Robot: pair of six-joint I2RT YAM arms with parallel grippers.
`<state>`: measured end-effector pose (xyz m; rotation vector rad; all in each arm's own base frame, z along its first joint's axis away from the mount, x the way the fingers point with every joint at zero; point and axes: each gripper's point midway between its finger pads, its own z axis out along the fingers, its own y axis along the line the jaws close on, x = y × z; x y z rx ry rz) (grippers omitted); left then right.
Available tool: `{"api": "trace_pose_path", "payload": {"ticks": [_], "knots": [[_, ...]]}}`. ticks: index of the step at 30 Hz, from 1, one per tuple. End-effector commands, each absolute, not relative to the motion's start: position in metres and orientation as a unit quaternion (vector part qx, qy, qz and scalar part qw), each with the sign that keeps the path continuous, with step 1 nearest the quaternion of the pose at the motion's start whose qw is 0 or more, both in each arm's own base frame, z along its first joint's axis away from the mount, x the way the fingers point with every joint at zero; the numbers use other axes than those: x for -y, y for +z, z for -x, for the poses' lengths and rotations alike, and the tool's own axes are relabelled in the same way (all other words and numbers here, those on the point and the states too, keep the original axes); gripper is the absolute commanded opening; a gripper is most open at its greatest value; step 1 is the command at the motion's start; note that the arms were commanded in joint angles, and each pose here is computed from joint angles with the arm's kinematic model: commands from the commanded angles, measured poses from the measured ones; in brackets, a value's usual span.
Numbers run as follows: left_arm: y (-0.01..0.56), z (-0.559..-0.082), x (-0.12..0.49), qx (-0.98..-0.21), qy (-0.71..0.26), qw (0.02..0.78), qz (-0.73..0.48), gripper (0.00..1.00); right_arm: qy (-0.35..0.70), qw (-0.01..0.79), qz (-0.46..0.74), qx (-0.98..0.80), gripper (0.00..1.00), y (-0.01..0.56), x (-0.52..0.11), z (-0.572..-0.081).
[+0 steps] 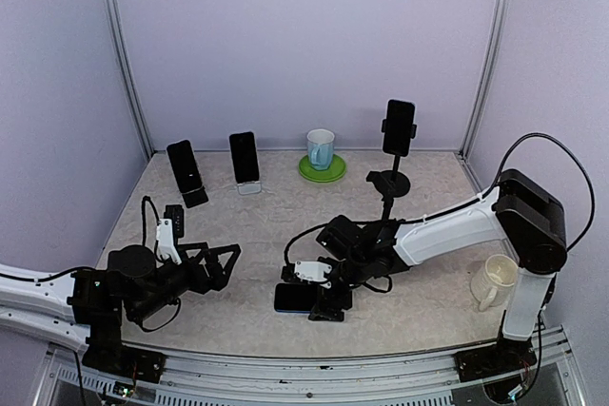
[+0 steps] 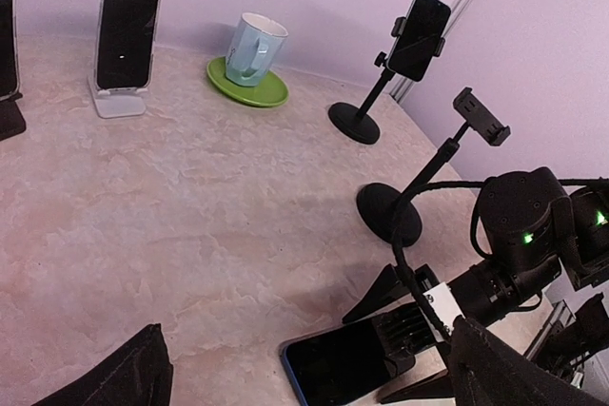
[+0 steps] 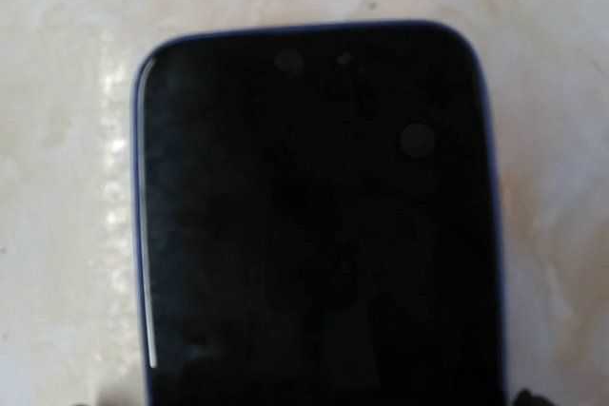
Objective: Place the phone on the phone stand
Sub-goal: Pick up the phone at the center of the board.
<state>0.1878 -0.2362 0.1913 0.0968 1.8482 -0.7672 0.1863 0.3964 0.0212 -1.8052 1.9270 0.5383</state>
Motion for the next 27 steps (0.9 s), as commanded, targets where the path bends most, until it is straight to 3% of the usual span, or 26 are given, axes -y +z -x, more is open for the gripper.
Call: {"api": "trace_pose_path", "payload": {"ticks": [1,7,10,17,27], "knots": [[0.186,-0.188,0.235,-0.781,-0.311,0.539,-0.044,0.99,0.186,0.214,0.654,-0.701,0.92,0.013,-0.397,-0.191],[0.184,-0.188,0.235,-0.782,-0.311,0.537,-0.044,0.99,0.18,0.206,0.655,-0.705,0.81,0.005,-0.395,-0.191],[0.184,-0.188,0.235,-0.783,-0.312,0.537,-0.043,0.99,0.183,0.211,0.656,-0.701,0.69,0.007,-0.395,-0.19],[0.184,-0.188,0.236,-0.783,-0.314,0.536,-0.042,0.99,0.189,0.252,0.659,-0.683,0.53,0.025,-0.402,-0.19],[0.183,-0.187,0.238,-0.782,-0.321,0.533,-0.041,0.99,0.195,0.354,0.634,-0.66,0.51,0.075,-0.408,-0.199]]}}
